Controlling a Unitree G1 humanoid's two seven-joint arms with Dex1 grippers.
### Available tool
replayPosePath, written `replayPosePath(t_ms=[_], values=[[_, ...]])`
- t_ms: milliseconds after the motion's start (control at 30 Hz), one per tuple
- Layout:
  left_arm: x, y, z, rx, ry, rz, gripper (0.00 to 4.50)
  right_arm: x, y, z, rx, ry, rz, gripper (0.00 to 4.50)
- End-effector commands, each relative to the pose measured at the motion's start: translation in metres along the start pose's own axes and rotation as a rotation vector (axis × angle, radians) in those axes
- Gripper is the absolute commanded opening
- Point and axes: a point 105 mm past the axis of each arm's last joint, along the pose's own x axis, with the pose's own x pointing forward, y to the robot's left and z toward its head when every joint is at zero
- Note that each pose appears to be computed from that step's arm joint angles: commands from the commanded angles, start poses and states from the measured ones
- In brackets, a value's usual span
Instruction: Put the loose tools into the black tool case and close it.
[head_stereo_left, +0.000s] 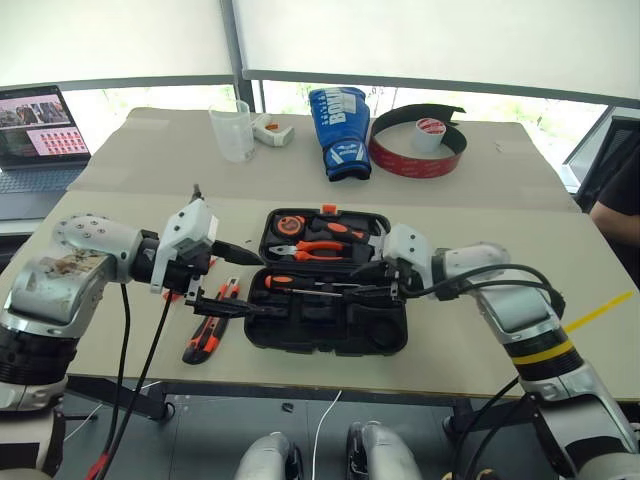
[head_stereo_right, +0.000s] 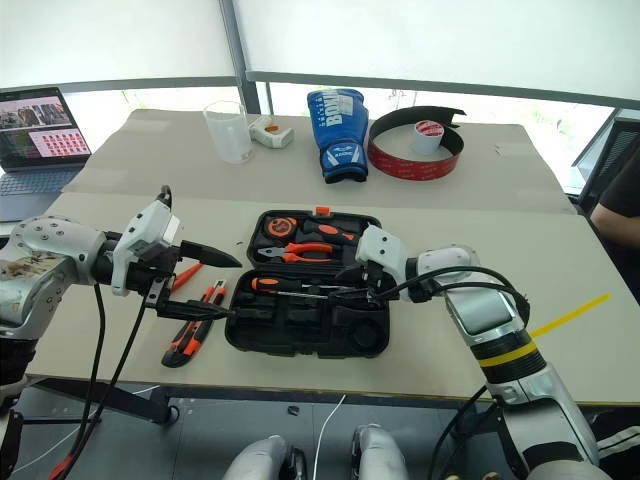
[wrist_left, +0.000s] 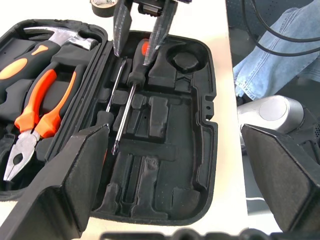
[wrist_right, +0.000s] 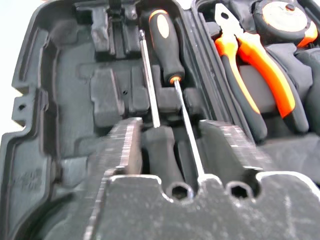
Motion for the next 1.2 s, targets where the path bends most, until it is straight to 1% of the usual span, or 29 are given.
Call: replayPosePath(t_ms=[33,67,133,267,367,433,500,600,700,767,833,900,933,1000,1100,1133,1167,1200], values=[[-0.001,0.001,0.008,0.042,-0.007,0.008,4.50,0.004,-0.005,0.002,-0.023,0.006,-0.024,0.22],[-0.001,0.002,0.008,0.042,-0.007,0.009,4.50,0.005,-0.005,0.000,-0.024,0.013,-0.025,0.04],[-0.001,0.002,0.008,0.041,-0.008,0.012,4.50,0.012,0.001,-0.008,-0.040,0.054,0.002,0.04],[-0.001,0.003,0.006,0.040,-0.006,0.019,4.50,0.021,0.018,-0.033,-0.100,0.176,0.078,0.04],[-0.001,0.004,0.004,0.038,-0.004,0.026,4.50,0.026,0.016,-0.044,-0.130,0.234,0.057,0.04],[-0.002,0.005,0.004,0.035,-0.004,0.037,4.50,0.027,0.013,-0.044,-0.145,0.237,0.044,0.04],[-0.003,0.006,0.002,0.031,-0.001,0.054,4.50,0.027,0.009,-0.035,-0.144,0.200,0.029,0.04],[-0.010,0.008,-0.004,0.009,0.007,0.102,4.50,0.021,0.005,-0.003,-0.088,0.055,0.013,0.04],[-0.023,0.013,-0.015,-0.038,0.016,0.209,4.50,0.007,0.000,0.029,-0.013,-0.094,-0.003,0.04],[-0.039,0.016,-0.028,-0.092,0.027,0.314,4.50,-0.008,-0.002,0.050,0.039,-0.190,-0.001,0.59],[-0.059,0.015,-0.047,-0.149,0.053,0.434,4.50,-0.025,0.003,0.069,0.061,-0.276,0.027,1.12],[-0.079,0.009,-0.066,-0.217,0.080,0.534,4.50,-0.040,0.008,0.080,0.076,-0.327,0.043,1.85],[-0.094,0.004,-0.080,-0.258,0.105,0.595,4.50,-0.047,0.010,0.084,0.084,-0.343,0.047,2.09],[-0.121,-0.007,-0.105,-0.327,0.155,0.712,4.50,-0.058,0.016,0.087,0.089,-0.352,0.057,2.87],[-0.145,-0.018,-0.126,-0.388,0.192,0.819,4.50,-0.065,0.026,0.084,0.082,-0.336,0.067,3.88],[-0.149,-0.019,-0.131,-0.397,0.203,0.838,4.50,-0.065,0.029,0.082,0.079,-0.326,0.066,4.02],[-0.151,-0.020,-0.134,-0.400,0.212,0.849,4.50,-0.065,0.031,0.080,0.075,-0.316,0.065,4.48],[-0.150,-0.018,-0.137,-0.396,0.219,0.851,4.50,-0.064,0.035,0.077,0.068,-0.304,0.065,4.49]])
